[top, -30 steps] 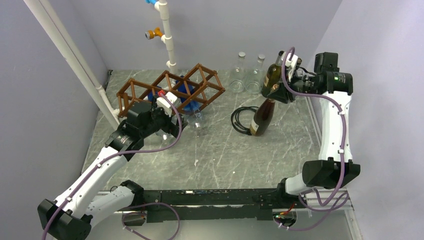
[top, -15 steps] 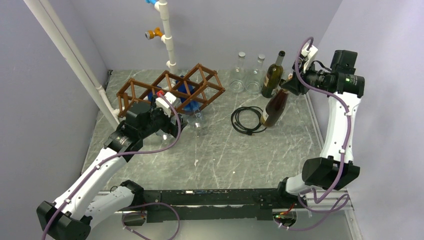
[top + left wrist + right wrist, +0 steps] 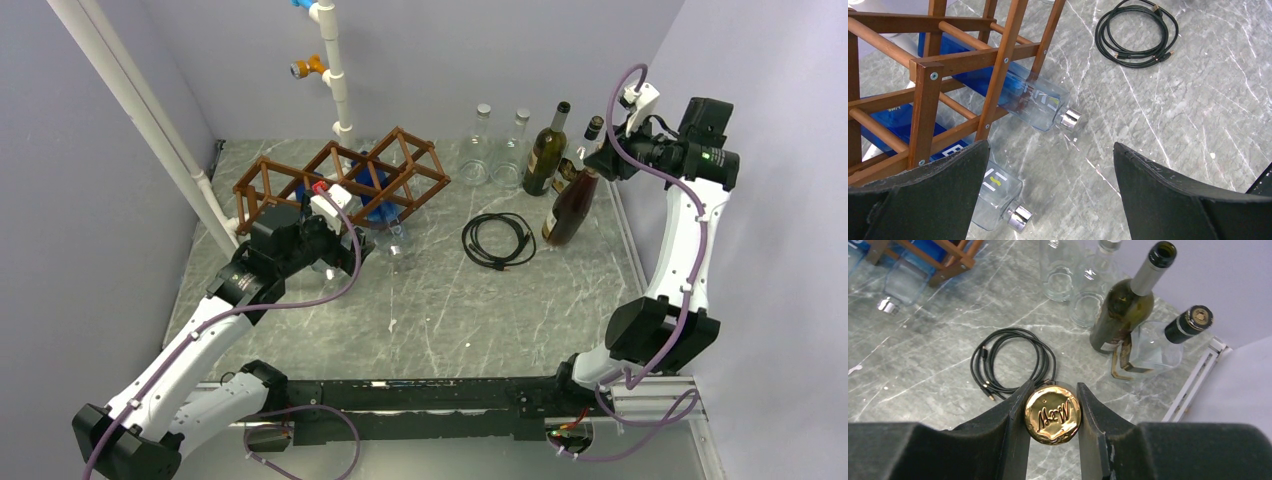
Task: Take the wine bottle off the wine rack
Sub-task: Place the wine bottle at the center of the board.
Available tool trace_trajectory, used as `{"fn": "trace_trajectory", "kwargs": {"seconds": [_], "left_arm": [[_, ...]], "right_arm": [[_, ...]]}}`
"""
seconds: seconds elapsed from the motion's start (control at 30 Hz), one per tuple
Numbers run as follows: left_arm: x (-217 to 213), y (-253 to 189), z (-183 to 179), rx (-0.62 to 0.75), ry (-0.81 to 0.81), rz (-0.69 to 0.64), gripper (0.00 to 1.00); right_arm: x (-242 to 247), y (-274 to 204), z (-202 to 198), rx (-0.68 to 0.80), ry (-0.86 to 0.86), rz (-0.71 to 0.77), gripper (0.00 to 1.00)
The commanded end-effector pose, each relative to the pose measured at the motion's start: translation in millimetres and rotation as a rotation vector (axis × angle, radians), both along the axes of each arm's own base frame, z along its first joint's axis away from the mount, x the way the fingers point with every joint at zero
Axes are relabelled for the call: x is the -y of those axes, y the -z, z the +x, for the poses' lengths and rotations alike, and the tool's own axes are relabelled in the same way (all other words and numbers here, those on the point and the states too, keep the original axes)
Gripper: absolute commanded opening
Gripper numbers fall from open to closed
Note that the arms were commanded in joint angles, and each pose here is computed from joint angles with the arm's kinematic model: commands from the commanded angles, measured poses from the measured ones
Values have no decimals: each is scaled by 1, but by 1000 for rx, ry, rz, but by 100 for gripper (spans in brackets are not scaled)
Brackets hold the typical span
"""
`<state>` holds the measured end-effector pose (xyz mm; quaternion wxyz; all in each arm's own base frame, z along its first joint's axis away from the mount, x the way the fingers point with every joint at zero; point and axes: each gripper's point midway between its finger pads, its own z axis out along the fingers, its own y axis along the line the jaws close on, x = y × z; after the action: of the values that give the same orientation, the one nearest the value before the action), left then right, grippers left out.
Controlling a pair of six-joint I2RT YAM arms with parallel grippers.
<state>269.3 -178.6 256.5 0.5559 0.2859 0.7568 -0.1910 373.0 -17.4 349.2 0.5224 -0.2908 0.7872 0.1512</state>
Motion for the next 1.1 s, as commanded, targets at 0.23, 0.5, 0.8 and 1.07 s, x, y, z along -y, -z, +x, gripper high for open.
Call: {"fn": "trace_trajectory", "kwargs": {"seconds": [0.23,0.5,0.8,1.07], "left_arm": [[-3,-13,1,53,-5,-12,99],[-3,-13,1,54,-7,-10,99],[-5,-12,2,55,-13,-7,99],[-5,-12,2,57,-15,-4,99]], "right_arm": [[23,-70,35,340,23,-83,0],[46,-67,62,354,110,-94,0],[68,-60,85,355,183,-106,0],[84,-53,99,345,235,-91,0]]}}
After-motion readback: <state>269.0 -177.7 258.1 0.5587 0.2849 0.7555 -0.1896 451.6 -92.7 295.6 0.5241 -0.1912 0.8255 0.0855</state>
